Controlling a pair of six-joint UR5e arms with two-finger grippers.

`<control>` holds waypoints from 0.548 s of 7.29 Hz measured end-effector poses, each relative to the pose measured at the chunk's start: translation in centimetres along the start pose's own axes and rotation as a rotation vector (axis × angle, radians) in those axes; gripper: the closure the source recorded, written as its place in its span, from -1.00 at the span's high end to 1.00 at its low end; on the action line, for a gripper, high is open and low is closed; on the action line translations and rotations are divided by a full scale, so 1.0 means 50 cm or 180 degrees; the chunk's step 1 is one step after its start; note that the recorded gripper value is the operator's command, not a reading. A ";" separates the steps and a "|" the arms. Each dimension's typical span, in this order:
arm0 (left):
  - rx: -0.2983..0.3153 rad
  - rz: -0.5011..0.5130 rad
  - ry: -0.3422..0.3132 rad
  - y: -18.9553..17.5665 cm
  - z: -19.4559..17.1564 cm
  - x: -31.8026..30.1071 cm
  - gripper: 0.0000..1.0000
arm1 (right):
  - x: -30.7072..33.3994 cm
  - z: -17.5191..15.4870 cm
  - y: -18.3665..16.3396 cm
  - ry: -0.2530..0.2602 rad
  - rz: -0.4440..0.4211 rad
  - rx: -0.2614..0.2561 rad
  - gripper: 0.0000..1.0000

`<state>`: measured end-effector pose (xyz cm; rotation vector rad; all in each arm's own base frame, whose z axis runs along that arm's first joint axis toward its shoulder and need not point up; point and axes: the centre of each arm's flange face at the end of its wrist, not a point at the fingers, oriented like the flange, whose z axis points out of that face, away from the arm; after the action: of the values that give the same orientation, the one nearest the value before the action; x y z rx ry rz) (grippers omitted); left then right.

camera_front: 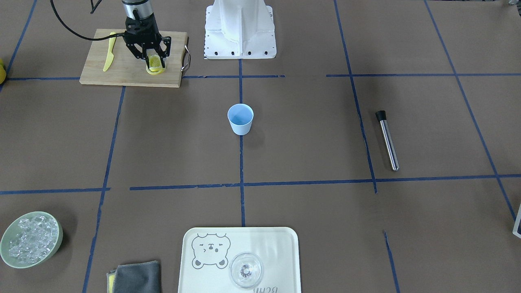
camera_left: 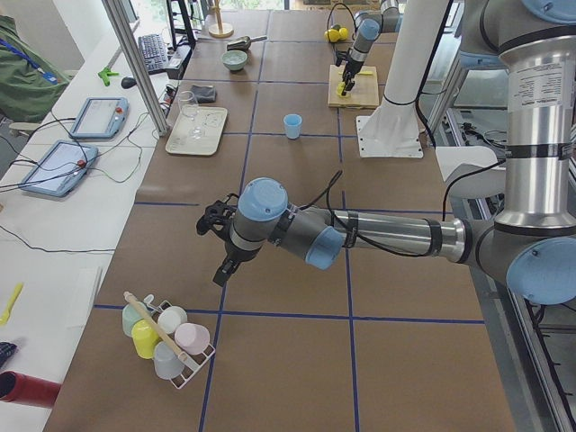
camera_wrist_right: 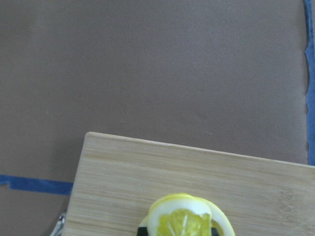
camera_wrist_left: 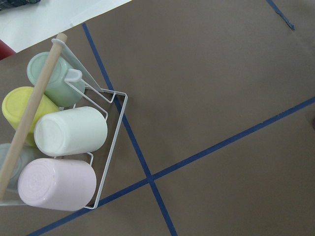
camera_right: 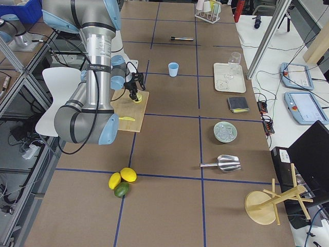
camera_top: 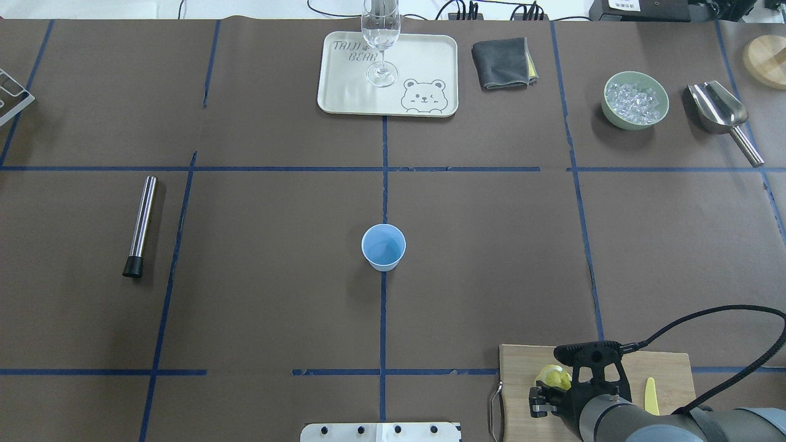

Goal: Squeeze lemon into cup
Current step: 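Close the right gripper on the lemon slice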

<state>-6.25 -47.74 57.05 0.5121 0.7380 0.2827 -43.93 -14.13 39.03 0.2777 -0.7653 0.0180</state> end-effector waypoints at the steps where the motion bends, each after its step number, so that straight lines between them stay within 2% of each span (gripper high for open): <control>1: 0.0000 0.0000 0.0001 0.000 0.000 0.000 1.00 | -0.002 -0.007 -0.005 -0.0023 0.0012 0.0007 -0.42; 4: 0.0000 0.0000 0.0002 0.000 0.000 0.000 1.00 | -0.010 -0.045 -0.039 -0.0128 0.0100 0.0059 -0.41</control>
<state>-6.25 -47.73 57.04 0.5120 0.7386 0.2828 -42.52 -15.37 36.66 0.2842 -0.8097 0.0492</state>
